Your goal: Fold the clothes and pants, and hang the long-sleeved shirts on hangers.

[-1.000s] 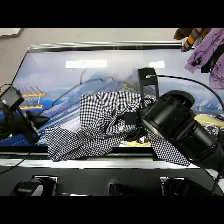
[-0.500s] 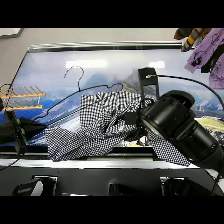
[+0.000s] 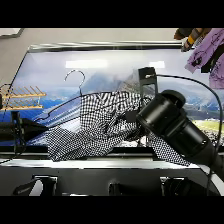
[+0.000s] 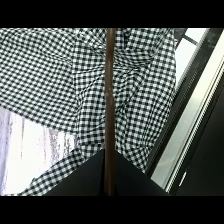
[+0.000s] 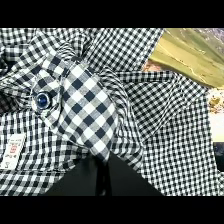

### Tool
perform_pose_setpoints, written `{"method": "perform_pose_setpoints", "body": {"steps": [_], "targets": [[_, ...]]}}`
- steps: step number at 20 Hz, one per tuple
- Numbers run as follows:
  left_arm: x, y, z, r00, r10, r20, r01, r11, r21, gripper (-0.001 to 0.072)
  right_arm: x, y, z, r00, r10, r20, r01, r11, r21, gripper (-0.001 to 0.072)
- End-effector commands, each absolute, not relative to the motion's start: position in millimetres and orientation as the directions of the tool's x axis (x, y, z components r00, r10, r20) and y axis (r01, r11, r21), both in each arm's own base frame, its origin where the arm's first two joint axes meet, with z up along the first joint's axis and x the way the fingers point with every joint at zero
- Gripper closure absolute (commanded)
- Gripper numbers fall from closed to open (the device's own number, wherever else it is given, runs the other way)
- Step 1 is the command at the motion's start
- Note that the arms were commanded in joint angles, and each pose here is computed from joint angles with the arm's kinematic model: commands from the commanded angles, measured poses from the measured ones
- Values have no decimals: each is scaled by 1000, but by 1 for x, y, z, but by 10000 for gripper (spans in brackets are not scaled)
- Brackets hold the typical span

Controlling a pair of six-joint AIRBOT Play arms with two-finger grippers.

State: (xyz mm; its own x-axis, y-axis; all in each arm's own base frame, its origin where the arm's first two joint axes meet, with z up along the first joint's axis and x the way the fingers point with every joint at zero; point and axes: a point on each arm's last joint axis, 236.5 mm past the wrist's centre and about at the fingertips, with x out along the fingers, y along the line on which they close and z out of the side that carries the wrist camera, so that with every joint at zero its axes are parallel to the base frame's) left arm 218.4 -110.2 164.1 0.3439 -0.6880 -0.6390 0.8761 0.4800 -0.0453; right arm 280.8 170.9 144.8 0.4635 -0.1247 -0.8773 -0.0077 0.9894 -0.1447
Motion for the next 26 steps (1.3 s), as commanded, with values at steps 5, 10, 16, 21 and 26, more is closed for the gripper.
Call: {"method": "perform_pose_setpoints", "body": {"steps": [5,10,16,21,26], "targets": [[210,-108,162,300,-707,-640,888,453,-84,688,293,164,138,475,-205,-856,62,978,-200,681],[208,-109,162,293,-706,-644,889,449,-89,688,301,157,140,497,-247,-832,86,968,-235,681],[207,-109,161,290,-706,-647,887,452,-97,688,307,157,135,497,-273,-824,110,961,-252,681],[204,-112,161,279,-710,-647,885,451,-114,688,309,157,135,503,-277,-819,119,960,-252,681],[197,-121,159,237,-724,-648,898,418,-138,688,312,153,139,518,-291,-805,142,957,-255,681]]}}
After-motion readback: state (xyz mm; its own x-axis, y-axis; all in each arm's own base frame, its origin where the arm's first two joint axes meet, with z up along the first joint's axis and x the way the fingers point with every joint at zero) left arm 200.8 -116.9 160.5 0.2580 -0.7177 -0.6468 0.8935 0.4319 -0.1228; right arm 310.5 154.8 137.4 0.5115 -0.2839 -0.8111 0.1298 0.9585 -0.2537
